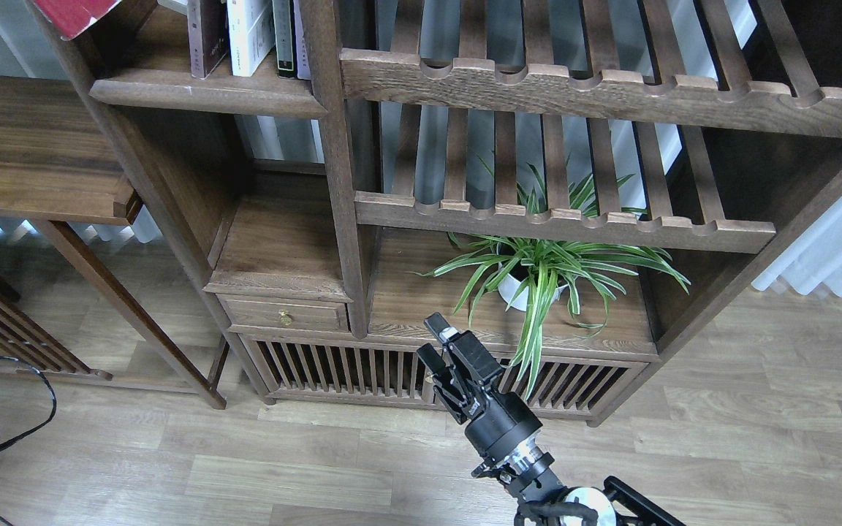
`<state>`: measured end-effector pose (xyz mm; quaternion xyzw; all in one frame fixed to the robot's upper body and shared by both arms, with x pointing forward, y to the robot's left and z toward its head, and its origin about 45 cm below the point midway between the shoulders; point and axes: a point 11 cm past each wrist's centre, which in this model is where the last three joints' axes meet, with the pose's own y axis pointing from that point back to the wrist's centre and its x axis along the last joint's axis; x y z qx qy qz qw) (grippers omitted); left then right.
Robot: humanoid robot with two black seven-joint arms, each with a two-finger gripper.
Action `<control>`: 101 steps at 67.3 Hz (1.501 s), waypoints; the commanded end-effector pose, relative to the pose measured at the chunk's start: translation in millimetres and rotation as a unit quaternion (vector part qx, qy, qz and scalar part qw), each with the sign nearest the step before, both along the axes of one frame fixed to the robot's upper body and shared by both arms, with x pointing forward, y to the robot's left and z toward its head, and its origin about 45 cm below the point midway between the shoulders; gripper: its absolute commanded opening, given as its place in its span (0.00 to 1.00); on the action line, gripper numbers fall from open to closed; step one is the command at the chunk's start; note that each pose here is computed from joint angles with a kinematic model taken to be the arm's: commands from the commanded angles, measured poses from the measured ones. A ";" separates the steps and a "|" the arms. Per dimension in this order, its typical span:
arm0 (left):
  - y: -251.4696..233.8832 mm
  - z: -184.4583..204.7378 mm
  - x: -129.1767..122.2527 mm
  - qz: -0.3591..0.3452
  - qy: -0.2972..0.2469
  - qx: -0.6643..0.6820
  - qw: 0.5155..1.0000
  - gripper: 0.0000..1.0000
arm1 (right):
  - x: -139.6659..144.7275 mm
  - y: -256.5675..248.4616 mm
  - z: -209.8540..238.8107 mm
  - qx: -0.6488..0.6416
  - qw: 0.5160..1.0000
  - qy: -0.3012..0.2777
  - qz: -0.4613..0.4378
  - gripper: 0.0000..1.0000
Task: Organize books on shelf
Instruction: 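Push the red book onto the top shelf with the left gripper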
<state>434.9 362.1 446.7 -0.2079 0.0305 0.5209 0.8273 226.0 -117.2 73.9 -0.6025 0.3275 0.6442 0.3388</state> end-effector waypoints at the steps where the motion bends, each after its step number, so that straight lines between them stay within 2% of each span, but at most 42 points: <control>1: 2.9 -2.9 1.5 0.005 0.006 0.003 1.000 0.00 | 2.9 -1.6 1.0 0.000 1.000 -0.002 -0.005 0.87; 11: -2.9 -12.4 9.6 0.006 0.024 0.011 1.000 0.00 | 8.7 -1.8 4.5 0.000 1.000 -0.008 -0.006 0.87; 28: -36.9 -14.9 40.6 -0.017 0.058 0.041 0.997 0.00 | 10.5 -1.8 5.7 0.001 1.000 -0.010 -0.007 0.87; 40: -43.9 -20.4 49.7 -0.013 0.077 0.074 0.994 0.00 | 10.3 -2.8 5.5 0.002 1.000 -0.009 -0.010 0.88; 57: -44.6 -16.0 55.1 0.003 0.042 0.083 0.996 0.00 | 5.4 -3.4 2.6 0.003 1.000 -0.003 -0.012 0.88; 64: -48.5 -14.1 58.5 0.015 0.007 0.089 0.996 0.00 | -0.8 -4.6 -1.9 0.003 1.000 0.006 -0.014 0.88; 86: -78.1 -9.7 63.9 -0.002 -0.057 0.102 0.993 0.01 | -3.6 -3.3 -3.3 0.003 1.000 0.009 -0.011 0.87; 101: -70.3 -13.3 66.7 0.018 -0.087 0.090 0.992 0.01 | -2.8 -4.3 -3.0 0.003 1.000 0.008 -0.013 0.87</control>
